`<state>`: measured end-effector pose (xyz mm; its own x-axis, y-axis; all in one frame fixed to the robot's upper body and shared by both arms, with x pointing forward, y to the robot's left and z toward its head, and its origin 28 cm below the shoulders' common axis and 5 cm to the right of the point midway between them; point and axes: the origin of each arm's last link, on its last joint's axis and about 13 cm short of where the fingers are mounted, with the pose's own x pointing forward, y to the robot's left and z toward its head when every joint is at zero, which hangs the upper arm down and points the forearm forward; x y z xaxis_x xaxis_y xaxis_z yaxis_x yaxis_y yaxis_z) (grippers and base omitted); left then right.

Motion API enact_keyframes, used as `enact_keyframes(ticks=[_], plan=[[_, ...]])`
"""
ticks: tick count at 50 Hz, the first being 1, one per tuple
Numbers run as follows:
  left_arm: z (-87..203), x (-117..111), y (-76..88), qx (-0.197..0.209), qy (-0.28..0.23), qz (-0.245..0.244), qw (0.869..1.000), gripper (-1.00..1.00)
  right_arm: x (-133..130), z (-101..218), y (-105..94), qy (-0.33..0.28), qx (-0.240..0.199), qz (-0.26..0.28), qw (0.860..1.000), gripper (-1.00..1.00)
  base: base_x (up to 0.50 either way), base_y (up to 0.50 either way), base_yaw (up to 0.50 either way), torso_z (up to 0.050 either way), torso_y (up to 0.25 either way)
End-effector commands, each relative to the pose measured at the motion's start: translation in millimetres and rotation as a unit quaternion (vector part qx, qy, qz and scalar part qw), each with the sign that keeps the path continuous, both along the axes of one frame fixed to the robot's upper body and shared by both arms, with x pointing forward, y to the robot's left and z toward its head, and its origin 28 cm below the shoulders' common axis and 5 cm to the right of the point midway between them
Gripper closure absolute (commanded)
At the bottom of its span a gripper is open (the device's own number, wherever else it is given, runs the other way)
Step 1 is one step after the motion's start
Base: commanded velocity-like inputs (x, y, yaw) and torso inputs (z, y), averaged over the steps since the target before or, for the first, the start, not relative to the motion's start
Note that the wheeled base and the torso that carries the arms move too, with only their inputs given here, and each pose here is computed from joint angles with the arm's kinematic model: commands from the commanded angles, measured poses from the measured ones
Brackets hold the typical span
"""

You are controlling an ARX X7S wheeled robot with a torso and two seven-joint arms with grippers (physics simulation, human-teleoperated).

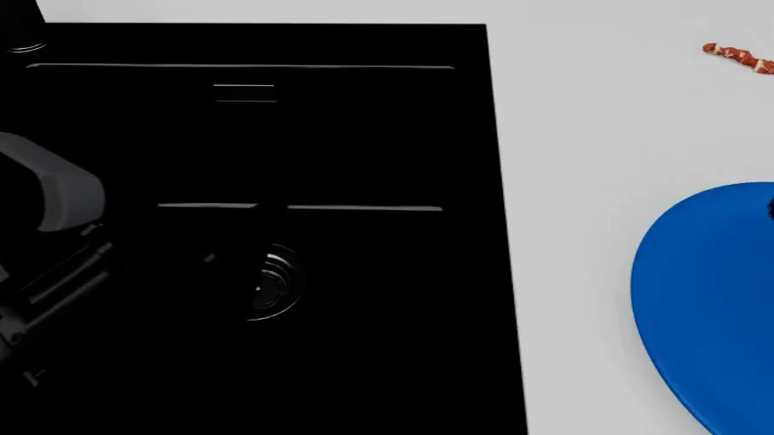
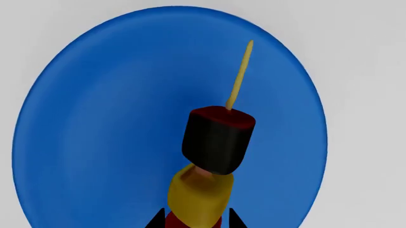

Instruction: Pick the skewer from the sink and place it on the plate located on the counter

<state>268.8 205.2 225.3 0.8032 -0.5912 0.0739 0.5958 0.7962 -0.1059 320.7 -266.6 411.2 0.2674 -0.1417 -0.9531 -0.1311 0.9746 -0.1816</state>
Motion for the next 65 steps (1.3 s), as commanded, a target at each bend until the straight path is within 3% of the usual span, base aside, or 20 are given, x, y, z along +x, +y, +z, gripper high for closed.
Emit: enact_keyframes(ticks=[1,16,17,28,34,43,55,65], plan=[[1,-2,2.1,-0.002,-0.006,-0.001,1.0,-1.0,12,-16,8.3,-0.002,-0.024,-0.003,1.0,1.0,0.0,0.0,0.0,0.0,0.0],[2,-4,3.3,-0.005,-0.008,-0.002,1.0,-1.0,14,-21,9.3,0.004,-0.025,-0.001,1.0,1.0,0.0,0.0,0.0,0.0,0.0],[2,-4,3.3,-0.005,-0.009,-0.002,1.0,-1.0,14,-20,9.2,0.004,-0.026,-0.001,1.0,-1.0,0.0,0.0,0.0,0.0,0.0],[2,-6,4.0,-0.007,-0.01,-0.004,1.0,-1.0,9,-10,8.1,-0.002,-0.028,-0.004,1.0,-1.0,0.0,0.0,0.0,0.0,0.0],[2,-6,3.9,-0.007,-0.011,-0.005,1.0,-1.0,-7,4,7.9,-0.02,-0.031,-0.001,0.999,-1.0,0.0,0.0,0.0,0.0,0.0],[3,-8,2.8,-0.005,-0.013,-0.01,1.0,-1.0,-47,31,6.0,-0.067,-0.041,0.004,0.997,-1.0,0.0,0.0,0.0,0.0,0.0],[3,-10,3.4,-0.007,-0.015,-0.014,1.0,-1.0,-70,78,-10.2,-0.131,-0.043,-0.001,0.99,-1.0,0.0,0.0,0.0,0.0,0.0],[4,-11,4.4,-0.009,-0.017,-0.016,1.0,-1.0,-82,96,-7.7,-0.177,-0.048,-0.006,0.983,-1.0,0.0,0.0,0.0,0.0,0.0]])
